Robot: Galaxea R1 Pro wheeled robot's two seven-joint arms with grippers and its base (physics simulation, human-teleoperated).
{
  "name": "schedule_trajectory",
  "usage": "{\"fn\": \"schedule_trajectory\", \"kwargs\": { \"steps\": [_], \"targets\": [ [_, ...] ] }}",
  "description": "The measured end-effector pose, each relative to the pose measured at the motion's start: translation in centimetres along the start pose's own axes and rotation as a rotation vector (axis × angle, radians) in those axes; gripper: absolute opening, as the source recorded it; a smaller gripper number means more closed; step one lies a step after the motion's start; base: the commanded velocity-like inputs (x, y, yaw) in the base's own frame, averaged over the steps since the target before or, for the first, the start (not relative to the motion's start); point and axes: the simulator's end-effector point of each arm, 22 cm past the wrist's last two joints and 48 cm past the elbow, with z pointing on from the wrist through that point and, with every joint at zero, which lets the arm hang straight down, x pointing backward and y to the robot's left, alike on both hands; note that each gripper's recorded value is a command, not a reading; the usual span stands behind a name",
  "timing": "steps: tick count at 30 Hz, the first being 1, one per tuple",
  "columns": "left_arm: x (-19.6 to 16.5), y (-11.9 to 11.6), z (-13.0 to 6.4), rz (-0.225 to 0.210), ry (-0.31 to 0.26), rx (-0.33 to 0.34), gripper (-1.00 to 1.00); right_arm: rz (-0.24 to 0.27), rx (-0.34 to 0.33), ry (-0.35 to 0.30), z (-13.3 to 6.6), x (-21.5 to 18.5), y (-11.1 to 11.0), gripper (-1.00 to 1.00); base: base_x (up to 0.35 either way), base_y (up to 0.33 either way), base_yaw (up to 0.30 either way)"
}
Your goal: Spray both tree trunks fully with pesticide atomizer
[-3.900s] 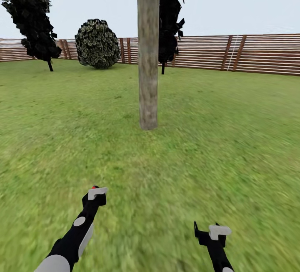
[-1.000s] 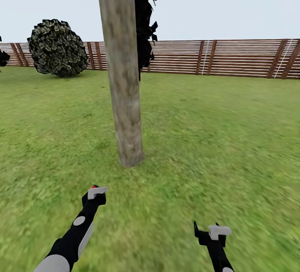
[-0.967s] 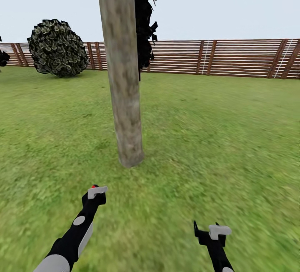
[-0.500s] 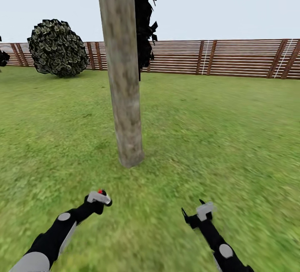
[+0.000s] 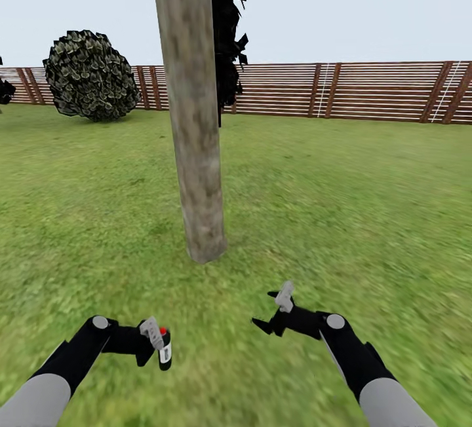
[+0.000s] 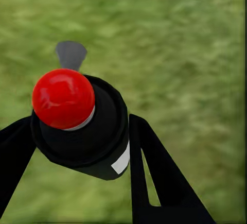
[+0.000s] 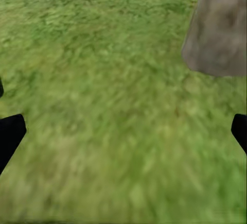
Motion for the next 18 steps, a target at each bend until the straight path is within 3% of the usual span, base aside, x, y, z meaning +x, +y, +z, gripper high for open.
{"fn": "schedule_trajectory", "kwargs": {
  "steps": [8, 10, 13, 18],
  "targets": [
    [1.7, -2.2, -0.2, 0.039, 0.077, 0.102, -1.00, -0.069, -0.126, 0.068, 1.4, -1.6, 3.5, 1.00, 0.000, 0.000, 0.000],
    [1.9, -2.4, -0.2, 0.043, 0.085, 0.113, -1.00, -0.079, -0.163, 0.077, 1.5, -1.8, 4.5, 1.00, 0.000, 0.000, 0.000],
    [2.1, -3.1, -0.3, 0.053, 0.093, 0.142, -1.00, -0.125, -0.270, 0.089, 1.6, -2.3, 7.4, 1.00, 0.000, 0.000, 0.000],
    [2.2, -4.5, -0.4, 0.057, 0.099, 0.202, -1.00, -0.159, -0.338, 0.090, 1.6, -2.9, 9.3, 1.00, 0.000, 0.000, 0.000]
  ]
}}
